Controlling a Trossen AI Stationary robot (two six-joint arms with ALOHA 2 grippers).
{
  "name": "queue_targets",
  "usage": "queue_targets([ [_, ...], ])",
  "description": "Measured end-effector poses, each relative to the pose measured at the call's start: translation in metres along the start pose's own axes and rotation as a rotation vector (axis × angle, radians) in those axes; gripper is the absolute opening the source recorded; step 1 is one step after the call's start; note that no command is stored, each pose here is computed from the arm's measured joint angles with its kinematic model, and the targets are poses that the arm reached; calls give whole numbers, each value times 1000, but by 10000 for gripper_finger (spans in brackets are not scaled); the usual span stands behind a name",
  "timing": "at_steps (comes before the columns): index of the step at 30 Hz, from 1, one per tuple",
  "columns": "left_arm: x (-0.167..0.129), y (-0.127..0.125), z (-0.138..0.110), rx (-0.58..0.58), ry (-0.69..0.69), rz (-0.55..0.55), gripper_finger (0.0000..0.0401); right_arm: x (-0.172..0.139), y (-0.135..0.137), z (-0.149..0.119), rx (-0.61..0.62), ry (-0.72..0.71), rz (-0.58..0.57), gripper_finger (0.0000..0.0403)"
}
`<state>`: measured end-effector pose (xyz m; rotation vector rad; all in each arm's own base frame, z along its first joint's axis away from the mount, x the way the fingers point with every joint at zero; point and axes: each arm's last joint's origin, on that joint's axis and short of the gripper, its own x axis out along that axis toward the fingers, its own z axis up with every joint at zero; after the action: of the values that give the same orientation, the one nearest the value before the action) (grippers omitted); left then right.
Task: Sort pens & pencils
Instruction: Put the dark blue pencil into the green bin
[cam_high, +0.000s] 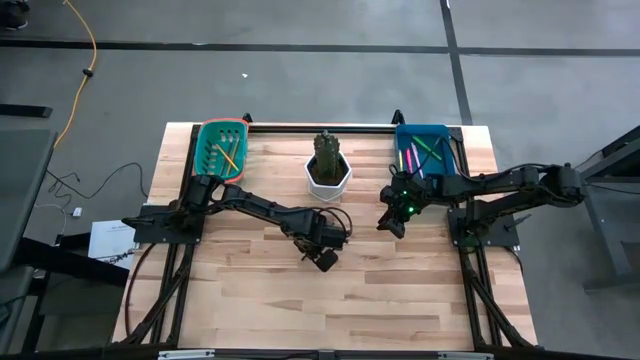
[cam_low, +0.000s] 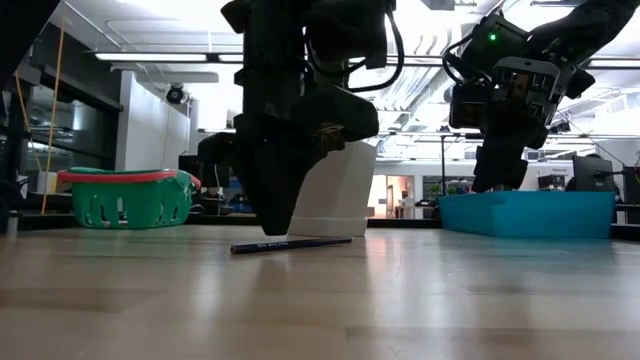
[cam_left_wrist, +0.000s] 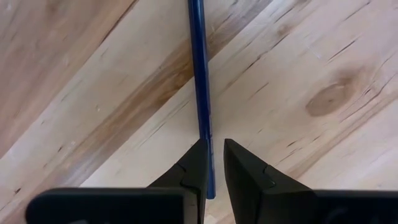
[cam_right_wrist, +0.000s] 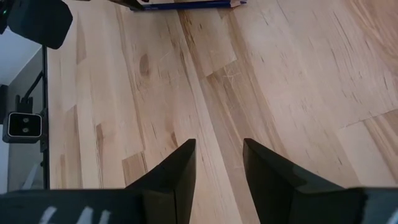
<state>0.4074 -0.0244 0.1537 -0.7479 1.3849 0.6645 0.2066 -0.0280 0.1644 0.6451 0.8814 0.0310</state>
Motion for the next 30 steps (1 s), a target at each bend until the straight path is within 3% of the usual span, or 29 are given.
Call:
queue_targets([
  [14, 0, -1, 1, 8, -9, -4, 45, 0, 0, 0, -24, 0, 0, 124],
  [23, 0, -1, 1, -9, -15, -11, 117, 0, 0, 0, -26, 0, 0, 124],
  [30, 0, 1, -1, -27, -1, 16, 111, 0, 0, 0, -26, 1, -1, 124],
])
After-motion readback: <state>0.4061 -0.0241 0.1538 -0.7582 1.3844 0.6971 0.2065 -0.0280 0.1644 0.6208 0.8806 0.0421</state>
